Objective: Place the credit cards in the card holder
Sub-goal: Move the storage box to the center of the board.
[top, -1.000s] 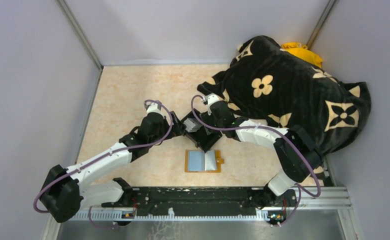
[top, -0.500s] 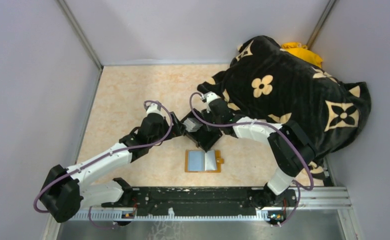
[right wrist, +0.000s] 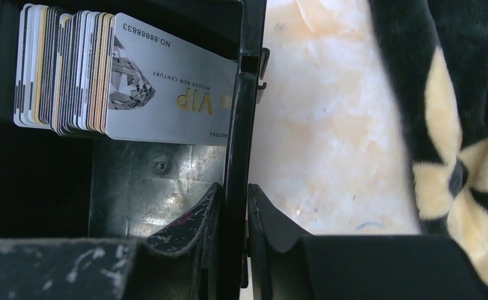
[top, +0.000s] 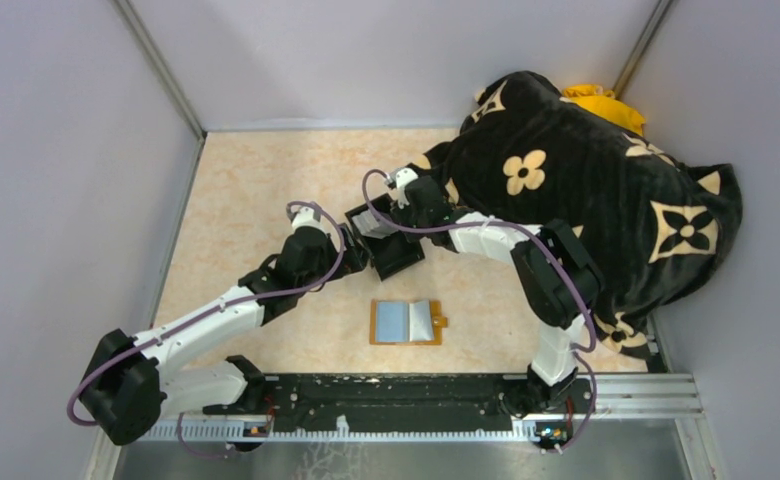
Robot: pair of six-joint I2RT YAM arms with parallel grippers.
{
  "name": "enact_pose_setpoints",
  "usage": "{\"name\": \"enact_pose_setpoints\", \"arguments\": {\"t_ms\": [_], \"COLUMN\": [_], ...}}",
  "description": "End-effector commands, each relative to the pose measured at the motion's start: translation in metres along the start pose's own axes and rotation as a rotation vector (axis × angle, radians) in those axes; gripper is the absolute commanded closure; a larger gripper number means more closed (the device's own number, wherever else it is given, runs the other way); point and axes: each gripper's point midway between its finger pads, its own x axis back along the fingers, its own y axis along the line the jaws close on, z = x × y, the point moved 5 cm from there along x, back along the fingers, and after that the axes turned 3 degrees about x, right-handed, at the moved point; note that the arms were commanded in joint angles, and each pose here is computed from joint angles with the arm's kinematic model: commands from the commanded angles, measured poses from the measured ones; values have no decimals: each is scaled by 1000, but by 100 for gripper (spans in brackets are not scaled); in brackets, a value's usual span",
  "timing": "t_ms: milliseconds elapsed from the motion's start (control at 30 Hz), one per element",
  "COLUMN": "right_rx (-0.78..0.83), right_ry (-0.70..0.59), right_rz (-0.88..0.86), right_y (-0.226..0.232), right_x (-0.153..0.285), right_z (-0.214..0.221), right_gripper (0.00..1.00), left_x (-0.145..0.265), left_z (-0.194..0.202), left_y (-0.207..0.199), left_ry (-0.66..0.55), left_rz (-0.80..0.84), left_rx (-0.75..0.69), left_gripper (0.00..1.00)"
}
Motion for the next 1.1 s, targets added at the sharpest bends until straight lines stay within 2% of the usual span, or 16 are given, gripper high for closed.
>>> {"name": "enact_pose_setpoints", "arguments": {"t_ms": [0, 233, 533, 833, 1067], "right_rx": [63, 170, 232, 237, 204], "right_ry": [-101, -105, -127, -194, -274], "right_rz": [-32, -85, -144, -98, -75], "right_y": [-7, -13, -22, -29, -30], "right_x": [-12, -37, -59, -47, -16], "right_z": [-43, -62, -77, -111, -132], "right_gripper": [80, 80, 79, 48, 41], "left_x": [1, -4, -9, -7, 6], "left_z": [0, 2, 4, 8, 13], "left_y": [1, 4, 7, 7, 7], "left_ry": [-27, -33, -47, -25, 12], "left_rz": [4, -12, -18, -10, 38], "left_rx": [6, 13, 28, 30, 35], "left_gripper": [0, 0, 0, 0, 1]}}
